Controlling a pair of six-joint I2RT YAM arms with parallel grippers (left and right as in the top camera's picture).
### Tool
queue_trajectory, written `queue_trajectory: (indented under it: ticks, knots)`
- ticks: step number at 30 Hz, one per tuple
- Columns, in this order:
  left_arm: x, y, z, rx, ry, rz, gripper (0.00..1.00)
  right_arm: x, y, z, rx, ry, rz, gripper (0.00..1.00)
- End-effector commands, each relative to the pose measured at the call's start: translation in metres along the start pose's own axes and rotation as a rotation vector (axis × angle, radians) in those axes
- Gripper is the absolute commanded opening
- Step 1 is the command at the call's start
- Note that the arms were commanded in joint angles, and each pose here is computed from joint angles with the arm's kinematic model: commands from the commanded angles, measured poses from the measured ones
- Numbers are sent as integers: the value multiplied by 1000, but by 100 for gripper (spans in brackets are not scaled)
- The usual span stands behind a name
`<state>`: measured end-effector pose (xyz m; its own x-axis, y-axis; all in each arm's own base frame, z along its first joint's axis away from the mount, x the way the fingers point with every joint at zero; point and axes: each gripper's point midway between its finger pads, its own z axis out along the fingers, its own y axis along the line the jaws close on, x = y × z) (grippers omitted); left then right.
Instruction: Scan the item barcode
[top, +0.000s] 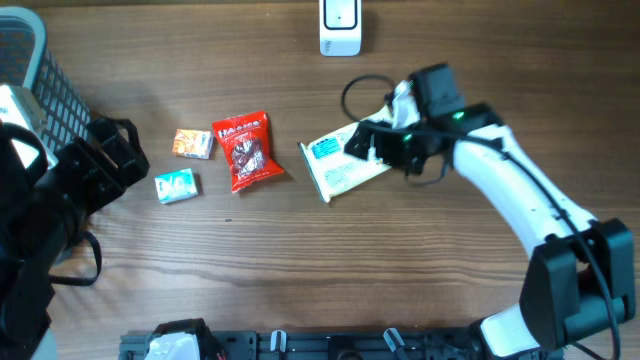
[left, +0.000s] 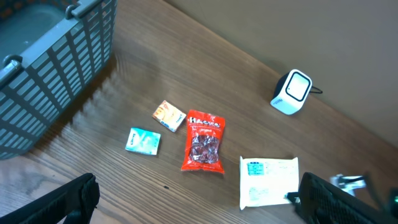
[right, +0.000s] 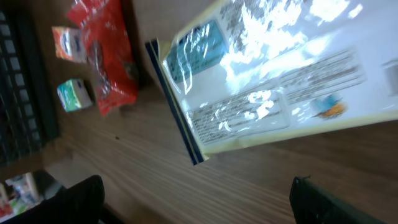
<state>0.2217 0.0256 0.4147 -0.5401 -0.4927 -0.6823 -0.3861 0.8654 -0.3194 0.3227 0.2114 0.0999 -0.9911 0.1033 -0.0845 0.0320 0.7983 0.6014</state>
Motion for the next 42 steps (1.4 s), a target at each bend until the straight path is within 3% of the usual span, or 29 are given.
queue_trajectory:
  ticks: [1,5,13,21,31,34,42]
  knots:
    - [-3,2,-3,-6,-17,-2,100,30,3,30,-30,76,262,98]
    - [-3,2,-3,-6,-17,-2,100,37,8,56,-82,31,411,98]
    - [-3,2,-3,-6,-17,-2,100,35,-27,70,17,-103,635,99]
    - [-3,2,-3,-6,-17,-2,100,15,-41,72,38,-233,653,100]
    - [-3,2,-3,-6,-17,-2,100,23,-61,104,74,-176,688,99]
    - [-3,2,-3,-6,-17,-2,100,21,-66,105,92,-194,684,90]
    - [-3,2,-3,-6,-17,-2,100,13,-75,103,135,-252,610,33]
